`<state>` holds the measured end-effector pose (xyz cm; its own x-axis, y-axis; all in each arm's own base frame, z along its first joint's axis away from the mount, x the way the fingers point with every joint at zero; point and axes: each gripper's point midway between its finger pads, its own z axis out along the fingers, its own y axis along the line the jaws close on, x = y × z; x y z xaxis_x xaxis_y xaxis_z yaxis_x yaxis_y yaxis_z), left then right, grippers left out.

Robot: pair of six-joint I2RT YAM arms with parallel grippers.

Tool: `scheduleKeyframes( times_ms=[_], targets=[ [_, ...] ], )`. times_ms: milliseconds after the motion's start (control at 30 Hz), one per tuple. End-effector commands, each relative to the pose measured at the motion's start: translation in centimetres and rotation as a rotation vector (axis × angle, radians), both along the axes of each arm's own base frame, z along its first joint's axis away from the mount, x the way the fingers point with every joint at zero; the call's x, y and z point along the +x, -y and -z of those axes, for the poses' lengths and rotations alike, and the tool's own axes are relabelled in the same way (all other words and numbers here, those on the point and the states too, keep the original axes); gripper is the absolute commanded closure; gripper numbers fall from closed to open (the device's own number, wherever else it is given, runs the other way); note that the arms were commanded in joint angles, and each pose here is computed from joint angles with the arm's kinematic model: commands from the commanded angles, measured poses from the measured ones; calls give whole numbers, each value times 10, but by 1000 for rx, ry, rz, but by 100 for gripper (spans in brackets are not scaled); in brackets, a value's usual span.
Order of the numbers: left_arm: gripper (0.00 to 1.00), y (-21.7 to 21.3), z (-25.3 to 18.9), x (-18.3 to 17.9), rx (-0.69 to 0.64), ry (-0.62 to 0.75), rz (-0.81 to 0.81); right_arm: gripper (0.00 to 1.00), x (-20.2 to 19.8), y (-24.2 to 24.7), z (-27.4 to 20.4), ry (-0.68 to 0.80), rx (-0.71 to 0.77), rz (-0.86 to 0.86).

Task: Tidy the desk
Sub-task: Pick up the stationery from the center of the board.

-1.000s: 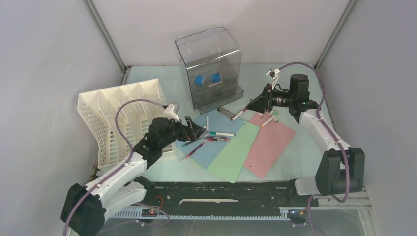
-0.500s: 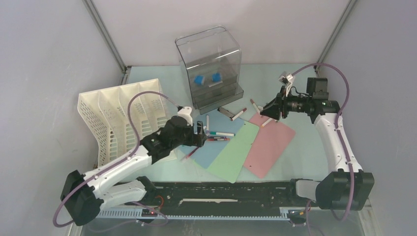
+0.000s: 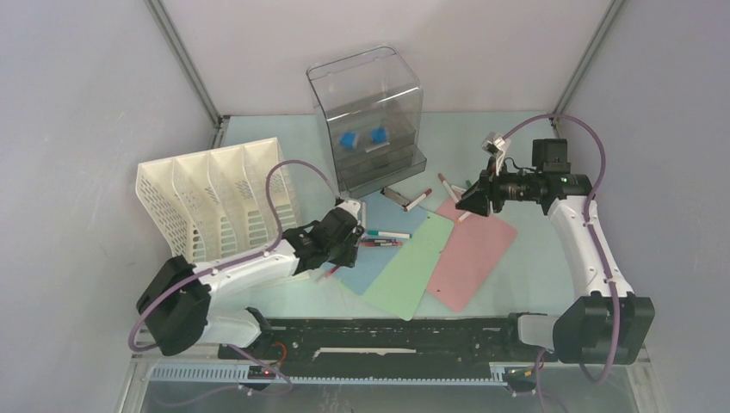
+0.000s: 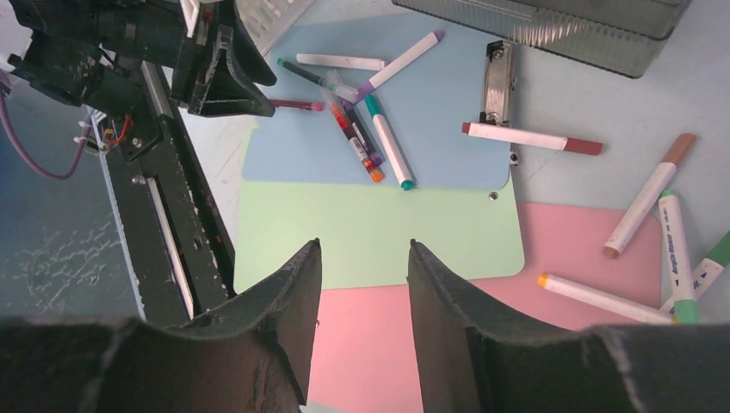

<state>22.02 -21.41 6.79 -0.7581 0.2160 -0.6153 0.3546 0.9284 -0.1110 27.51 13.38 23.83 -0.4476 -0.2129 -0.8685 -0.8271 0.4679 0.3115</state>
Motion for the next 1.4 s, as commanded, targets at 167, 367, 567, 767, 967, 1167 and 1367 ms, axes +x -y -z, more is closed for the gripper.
scheduleKeyframes(
  times_ms=[167,367,567,767,967,1167,1367],
  targets=[
    [57,6,17,10,88,-21,27,51,1,-11,3,39,-61,-49],
    [60,1,26,11,142,-38,16,51,1,-13,6,36,-68,-60],
    [61,-3,33,11,178,-48,10,50,0,-14,7,35,-68,-66],
    [64,-9,42,10,231,-71,-5,51,0,-15,8,30,-69,-70],
    [76,-7,47,7,237,-90,-2,51,-1,-18,11,27,-77,-85],
    [95,0,44,4,230,-79,11,51,-2,-21,12,32,-84,-96],
    [100,12,28,2,176,-30,39,51,-8,-26,12,30,-75,-129]
  ],
)
